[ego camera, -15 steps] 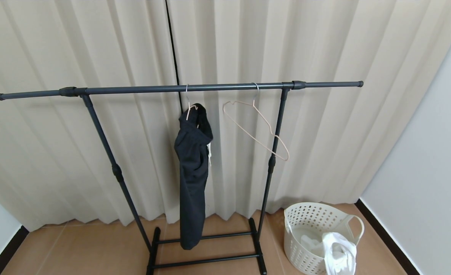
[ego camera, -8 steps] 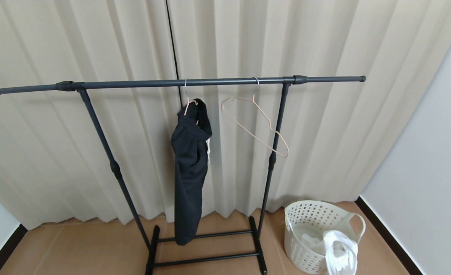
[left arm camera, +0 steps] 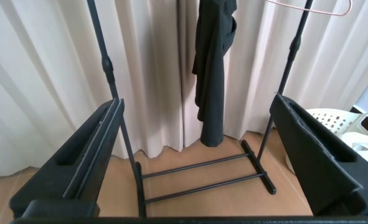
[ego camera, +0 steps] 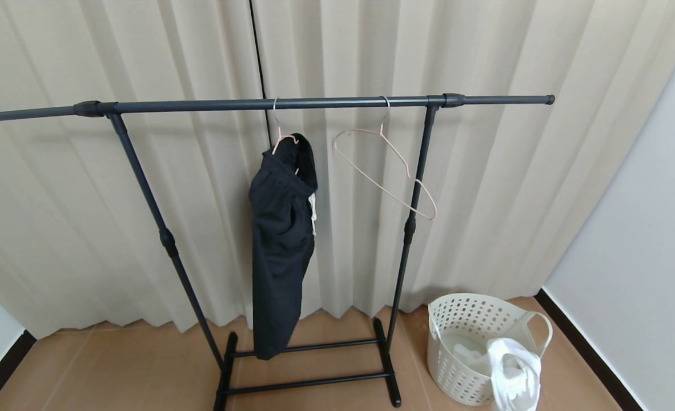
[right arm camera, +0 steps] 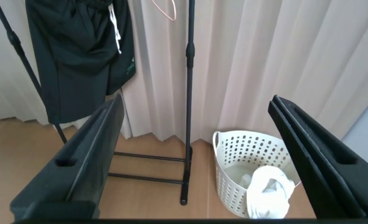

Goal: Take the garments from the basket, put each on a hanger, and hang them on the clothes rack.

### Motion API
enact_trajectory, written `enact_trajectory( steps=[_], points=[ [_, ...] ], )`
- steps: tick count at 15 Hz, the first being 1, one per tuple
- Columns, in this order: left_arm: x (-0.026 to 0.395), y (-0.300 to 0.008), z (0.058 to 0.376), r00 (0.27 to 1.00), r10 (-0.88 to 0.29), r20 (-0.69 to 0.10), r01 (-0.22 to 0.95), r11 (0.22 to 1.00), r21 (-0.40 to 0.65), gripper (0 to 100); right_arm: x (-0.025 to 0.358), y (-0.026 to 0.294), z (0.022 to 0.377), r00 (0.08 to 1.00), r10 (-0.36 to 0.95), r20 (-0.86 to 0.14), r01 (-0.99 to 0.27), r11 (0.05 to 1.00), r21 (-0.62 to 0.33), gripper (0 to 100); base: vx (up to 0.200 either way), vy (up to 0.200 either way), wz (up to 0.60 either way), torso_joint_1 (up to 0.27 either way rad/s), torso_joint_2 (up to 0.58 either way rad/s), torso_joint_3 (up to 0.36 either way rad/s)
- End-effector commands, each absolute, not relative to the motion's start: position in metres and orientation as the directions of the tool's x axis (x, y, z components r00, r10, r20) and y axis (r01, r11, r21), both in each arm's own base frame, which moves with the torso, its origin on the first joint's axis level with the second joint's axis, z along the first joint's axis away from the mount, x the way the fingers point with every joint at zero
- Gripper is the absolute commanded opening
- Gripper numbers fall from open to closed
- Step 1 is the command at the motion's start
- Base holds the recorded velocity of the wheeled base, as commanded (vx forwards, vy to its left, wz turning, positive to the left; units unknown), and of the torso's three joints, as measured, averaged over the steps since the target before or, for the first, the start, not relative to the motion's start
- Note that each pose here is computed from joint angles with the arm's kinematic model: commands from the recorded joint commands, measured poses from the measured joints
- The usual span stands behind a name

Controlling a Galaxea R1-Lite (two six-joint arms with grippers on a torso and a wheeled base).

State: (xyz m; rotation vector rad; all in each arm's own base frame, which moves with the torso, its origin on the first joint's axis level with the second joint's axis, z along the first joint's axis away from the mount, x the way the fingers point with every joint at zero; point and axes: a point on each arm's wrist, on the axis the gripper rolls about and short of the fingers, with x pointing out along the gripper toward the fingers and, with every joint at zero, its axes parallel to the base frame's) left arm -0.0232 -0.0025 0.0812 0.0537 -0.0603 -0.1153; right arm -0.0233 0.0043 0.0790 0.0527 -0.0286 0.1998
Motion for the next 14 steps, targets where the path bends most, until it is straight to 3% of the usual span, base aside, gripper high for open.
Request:
enact_trajectory(
  steps=[1,14],
  points=[
    [-0.0231,-0.0025,0.0813,0.992,-0.116,0.056,0.113,0.992,0.057,100,-0.0233,0.0043,0.0791,0.980,0.198,0.035,-0.200,0.979,0.050,100,0.000,0.000,0.00,-0.159,0.38,0.222],
    [-0.0231,-0.0022,0.0813,0.993,-0.104,0.056,0.101,0.993,0.055,100,-0.0233,0.0043,0.0791,0.980,0.198,0.035,-0.200,0.979,0.051,100,0.000,0.000,0.00,-0.181,0.50,0.320]
  ],
)
